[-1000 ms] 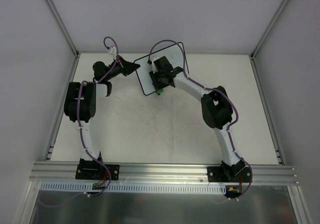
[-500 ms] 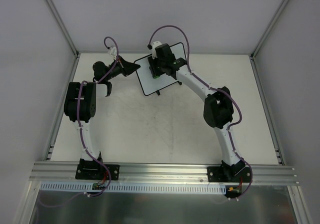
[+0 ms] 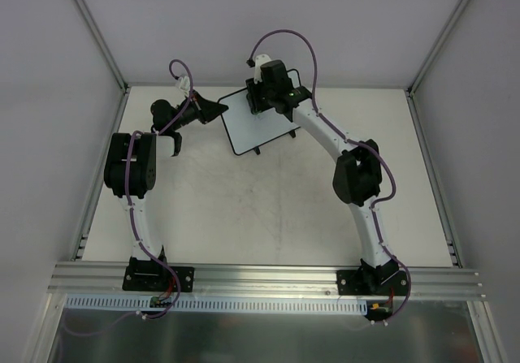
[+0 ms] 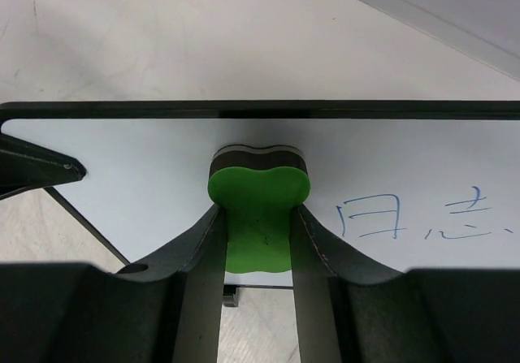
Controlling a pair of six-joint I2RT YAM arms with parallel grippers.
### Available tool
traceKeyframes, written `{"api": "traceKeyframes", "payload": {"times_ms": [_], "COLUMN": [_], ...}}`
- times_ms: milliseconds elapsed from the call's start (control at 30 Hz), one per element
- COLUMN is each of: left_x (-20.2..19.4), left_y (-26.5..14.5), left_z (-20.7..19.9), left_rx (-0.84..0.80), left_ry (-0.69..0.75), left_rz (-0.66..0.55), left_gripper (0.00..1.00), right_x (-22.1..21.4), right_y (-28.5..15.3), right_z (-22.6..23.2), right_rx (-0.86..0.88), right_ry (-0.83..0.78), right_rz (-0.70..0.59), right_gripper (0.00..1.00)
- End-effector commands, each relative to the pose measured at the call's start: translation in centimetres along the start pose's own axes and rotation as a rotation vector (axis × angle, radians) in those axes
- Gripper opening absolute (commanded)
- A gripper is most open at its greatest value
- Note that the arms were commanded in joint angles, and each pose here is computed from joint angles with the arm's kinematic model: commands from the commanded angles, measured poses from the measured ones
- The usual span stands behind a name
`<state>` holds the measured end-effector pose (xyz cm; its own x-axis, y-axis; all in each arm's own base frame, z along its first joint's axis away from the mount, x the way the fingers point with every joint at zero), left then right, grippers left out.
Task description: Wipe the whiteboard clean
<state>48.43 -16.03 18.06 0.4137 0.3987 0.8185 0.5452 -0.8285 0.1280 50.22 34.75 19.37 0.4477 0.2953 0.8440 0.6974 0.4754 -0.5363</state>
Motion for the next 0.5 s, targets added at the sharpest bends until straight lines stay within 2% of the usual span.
{"api": "traceKeyframes", "payload": {"times_ms": [0, 167, 467], "left_x": [-1.2, -1.2, -1.2], "left_y": [0.2, 0.2, 0.4], "left_z": [-1.6, -1.6, -1.7], "left_rx": [-0.081, -0.081, -0.087], "left_ry": [0.044, 0.044, 0.048], "left_rz": [0.061, 0.061, 0.063], "left_gripper": [0.00, 0.00, 0.00], "right_x": [0.2, -1.6, -8.0], "right_y": [0.3, 0.1, 0.0], "right_z": [1.0, 1.3, 1.5], "right_rx": [0.051, 0.067, 0.062], "right_ry": [0.010, 0.014, 0.020], "right_rz": [-0.012, 0.037, 0.177], "right_gripper": [0.00, 0.00, 0.00]}}
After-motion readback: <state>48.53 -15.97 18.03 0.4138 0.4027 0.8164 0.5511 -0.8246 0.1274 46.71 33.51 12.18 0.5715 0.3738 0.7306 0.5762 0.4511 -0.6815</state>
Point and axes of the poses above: each gripper's point midway between its finger pads, its own y axis out along the fingers, its own z axis along the line the jaws close on, x = y × z, the point moved 2 cm from there along -y, back along the fingers, and after that the axes turned 3 degrees about -y, right-handed, at the moved point
